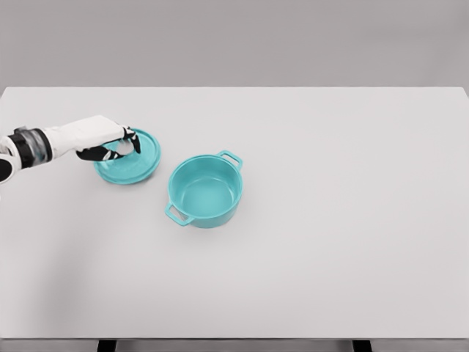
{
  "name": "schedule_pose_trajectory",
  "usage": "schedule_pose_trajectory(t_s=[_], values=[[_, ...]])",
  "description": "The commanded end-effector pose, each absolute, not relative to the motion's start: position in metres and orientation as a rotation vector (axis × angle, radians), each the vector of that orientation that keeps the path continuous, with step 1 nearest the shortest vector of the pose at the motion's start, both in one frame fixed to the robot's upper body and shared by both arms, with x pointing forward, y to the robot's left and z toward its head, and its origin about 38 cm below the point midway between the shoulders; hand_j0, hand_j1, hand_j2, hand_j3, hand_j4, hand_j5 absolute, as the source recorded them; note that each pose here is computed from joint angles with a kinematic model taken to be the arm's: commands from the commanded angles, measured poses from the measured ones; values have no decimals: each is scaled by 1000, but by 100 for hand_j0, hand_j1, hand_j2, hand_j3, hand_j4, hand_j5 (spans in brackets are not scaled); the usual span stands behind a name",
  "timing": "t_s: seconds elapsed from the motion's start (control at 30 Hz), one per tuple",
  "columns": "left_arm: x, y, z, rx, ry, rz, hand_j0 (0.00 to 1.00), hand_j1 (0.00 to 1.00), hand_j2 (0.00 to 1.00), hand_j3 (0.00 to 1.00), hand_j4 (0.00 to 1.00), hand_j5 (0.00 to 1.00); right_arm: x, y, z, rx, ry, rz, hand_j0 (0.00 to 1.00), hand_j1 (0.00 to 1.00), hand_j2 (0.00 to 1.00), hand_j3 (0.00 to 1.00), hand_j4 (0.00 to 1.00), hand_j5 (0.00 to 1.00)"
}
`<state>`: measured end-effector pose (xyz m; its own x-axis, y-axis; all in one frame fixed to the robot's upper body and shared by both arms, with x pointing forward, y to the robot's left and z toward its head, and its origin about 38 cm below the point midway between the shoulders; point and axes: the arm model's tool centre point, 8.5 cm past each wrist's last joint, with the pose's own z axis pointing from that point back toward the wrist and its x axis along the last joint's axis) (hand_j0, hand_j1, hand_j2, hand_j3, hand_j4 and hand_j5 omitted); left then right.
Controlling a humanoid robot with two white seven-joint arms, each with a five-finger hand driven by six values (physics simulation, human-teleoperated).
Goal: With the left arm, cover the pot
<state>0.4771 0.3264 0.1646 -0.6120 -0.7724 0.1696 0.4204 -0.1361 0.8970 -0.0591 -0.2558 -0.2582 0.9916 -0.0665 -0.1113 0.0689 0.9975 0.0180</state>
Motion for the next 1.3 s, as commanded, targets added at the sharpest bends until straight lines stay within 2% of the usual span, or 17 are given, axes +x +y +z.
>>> schedule_pose_trajectory(t_s=[0.0, 0.47, 0.77, 0.87, 1.27], values=[[475, 329, 177, 460, -1316, -1871, 53, 53, 53, 53, 53, 53, -59, -256, -258, 22, 111, -68, 100, 100, 100, 100, 100, 100], [454, 341, 200, 473, -1356, -1911, 53, 53, 53, 53, 53, 53, -59, -256, -258, 22, 111, -68, 100, 100, 100, 100, 100, 100], [433, 334, 216, 477, -1393, -1986, 53, 53, 53, 53, 53, 53, -59, -256, -258, 22, 111, -68, 100, 100, 100, 100, 100, 100], [424, 331, 212, 407, -1380, -2022, 53, 53, 53, 53, 53, 53, -59, -256, -258, 22, 111, -68, 100, 100, 100, 100, 100, 100], [412, 310, 233, 410, -1451, -2094, 52, 52, 52, 52, 52, 52, -59, -256, -258, 22, 111, -68, 100, 100, 100, 100, 100, 100]])
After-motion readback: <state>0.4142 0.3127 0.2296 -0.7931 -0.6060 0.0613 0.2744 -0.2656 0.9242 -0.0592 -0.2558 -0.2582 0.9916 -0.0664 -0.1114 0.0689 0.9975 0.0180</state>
